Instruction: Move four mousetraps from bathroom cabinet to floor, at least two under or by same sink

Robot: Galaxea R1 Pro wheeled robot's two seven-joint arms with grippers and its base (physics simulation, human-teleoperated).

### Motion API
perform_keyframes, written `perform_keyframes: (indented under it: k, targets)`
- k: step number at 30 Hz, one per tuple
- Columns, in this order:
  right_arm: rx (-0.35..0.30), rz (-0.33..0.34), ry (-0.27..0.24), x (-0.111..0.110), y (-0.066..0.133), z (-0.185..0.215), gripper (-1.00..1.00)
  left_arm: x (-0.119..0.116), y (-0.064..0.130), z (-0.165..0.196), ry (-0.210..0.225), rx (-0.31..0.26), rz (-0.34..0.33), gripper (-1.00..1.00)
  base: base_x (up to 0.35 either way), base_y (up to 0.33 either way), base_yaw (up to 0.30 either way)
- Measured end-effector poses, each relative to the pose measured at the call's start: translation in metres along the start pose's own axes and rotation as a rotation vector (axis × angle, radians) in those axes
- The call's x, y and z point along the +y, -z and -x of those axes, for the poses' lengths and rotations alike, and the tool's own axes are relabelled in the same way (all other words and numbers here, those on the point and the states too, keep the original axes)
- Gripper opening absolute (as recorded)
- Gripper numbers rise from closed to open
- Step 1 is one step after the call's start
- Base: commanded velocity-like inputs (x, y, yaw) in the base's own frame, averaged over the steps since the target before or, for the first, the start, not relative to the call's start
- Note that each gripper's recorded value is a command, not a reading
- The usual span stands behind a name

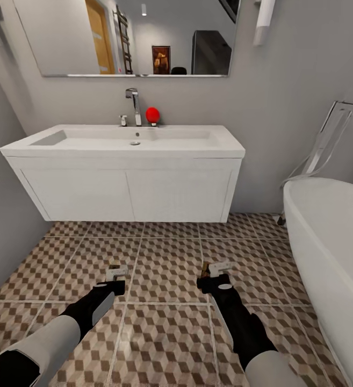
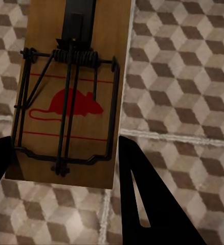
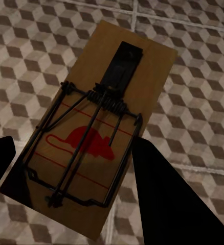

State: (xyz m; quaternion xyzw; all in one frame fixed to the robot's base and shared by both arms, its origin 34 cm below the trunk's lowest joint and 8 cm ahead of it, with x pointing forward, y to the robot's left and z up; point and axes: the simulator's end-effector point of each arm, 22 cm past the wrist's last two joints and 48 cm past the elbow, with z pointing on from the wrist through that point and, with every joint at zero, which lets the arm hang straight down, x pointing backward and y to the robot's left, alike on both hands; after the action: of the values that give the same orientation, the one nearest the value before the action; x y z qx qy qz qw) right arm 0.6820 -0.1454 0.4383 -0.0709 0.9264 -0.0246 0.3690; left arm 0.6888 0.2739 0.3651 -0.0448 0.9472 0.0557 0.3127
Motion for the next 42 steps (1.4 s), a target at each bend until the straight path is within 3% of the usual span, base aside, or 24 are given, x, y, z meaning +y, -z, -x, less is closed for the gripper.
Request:
perform_keyframes:
  k: [6,16,34,42]
  targets:
    - [-0.013,0.009,0.018,0.009,-0.008,-0.008,-1.00,-0.001,-0.012,-0.014,-0.001,0.006,0.000,-1.00,0.000,0.000,0.000]
    - [-0.065,0.002,0.007,0.008,-0.016,-0.005,-1.00,-0.003,-0.031,-0.040,-0.003,0.022,0.001,-1.00,0.000,0.000,0.000]
    - [-0.020,0.007,0.007,0.015,-0.048,-0.054,-1.00,-0.014,-0.063,-0.073,-0.005,0.034,-0.017,-1.00,0.000,0.000,0.000]
    - [0.025,0.013,0.006,0.018,-0.063,-0.078,-1.00,-0.028,-0.071,-0.065,-0.012,0.030,-0.053,-1.00,0.000,0.000,0.000]
